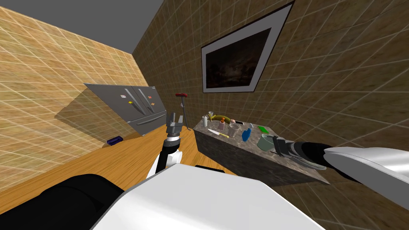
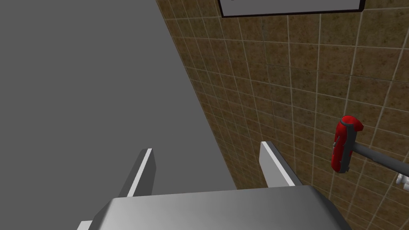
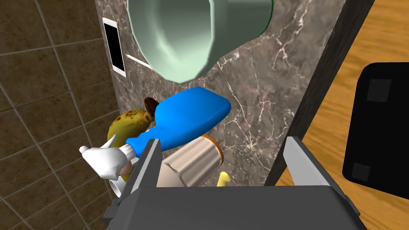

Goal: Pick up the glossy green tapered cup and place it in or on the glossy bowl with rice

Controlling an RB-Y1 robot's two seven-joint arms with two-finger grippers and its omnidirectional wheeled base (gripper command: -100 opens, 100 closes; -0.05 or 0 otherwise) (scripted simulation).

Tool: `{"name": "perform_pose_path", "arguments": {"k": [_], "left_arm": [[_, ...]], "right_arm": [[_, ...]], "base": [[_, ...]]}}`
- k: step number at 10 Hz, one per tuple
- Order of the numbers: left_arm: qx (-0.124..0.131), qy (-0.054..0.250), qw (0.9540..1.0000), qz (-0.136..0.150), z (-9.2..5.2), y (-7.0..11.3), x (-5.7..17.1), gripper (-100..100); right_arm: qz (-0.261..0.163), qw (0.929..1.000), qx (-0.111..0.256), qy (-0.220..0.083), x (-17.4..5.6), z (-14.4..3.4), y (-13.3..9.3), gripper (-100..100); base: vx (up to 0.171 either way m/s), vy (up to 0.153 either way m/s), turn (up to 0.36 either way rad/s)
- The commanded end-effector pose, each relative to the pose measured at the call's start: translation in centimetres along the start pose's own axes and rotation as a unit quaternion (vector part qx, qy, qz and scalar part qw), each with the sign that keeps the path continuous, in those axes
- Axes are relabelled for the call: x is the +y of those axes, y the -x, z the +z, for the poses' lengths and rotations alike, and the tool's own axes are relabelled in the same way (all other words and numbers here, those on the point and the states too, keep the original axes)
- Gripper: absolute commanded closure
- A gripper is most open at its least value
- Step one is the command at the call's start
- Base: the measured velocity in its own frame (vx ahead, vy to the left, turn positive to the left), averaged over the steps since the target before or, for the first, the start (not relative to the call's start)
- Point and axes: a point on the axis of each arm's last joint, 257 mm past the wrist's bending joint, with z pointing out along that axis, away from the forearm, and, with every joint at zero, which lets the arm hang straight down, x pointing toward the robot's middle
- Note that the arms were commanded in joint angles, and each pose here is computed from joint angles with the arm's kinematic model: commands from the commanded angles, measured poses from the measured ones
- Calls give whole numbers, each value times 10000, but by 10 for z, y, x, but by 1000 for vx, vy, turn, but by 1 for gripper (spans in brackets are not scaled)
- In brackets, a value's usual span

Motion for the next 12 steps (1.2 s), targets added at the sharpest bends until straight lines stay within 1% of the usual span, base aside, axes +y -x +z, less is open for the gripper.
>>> {"name": "perform_pose_path", "arguments": {"k": [1, 3, 4, 8, 9, 10, 11, 12], "left_arm": [[0, 0, 10000, 0, 0, 0, 0, 0], [0, 0, 10000, 0, 0, 0, 0, 0], [0, 0, 10000, 0, 0, 0, 0, 0], [0, 0, 10000, 0, 0, 0, 0, 0], [0, 0, 10000, 0, 0, 0, 0, 0], [0, 0, 10000, 0, 0, 0, 0, 0], [0, 0, 10000, 0, 0, 0, 0, 0], [0, 0, 10000, 0, 0, 0, 0, 0]], "right_arm": [[-94, 9997, 126, 165, 6, -3, -5, -100], [-296, 9977, 388, 470, 20, -9, -21, -100], [-296, 9975, 403, 502, 21, -10, -22, -100], [-520, 9902, 766, 1048, 49, -19, -46, -100], [-550, 9872, 844, 1233, 61, -21, -53, -100], [-524, 9892, 793, 1117, 53, -20, -49, -100], [-532, 9887, 805, 1145, 54, -20, -50, 0], [-520, 9889, 818, 1126, 63, -14, -54, -100]], "base": [[51, -55, 38], [54, -62, 60], [50, -60, 29], [54, -64, 48], [60, -72, 42], [26, -37, 13], [5, -7, 0], [25, -2, 20]]}}
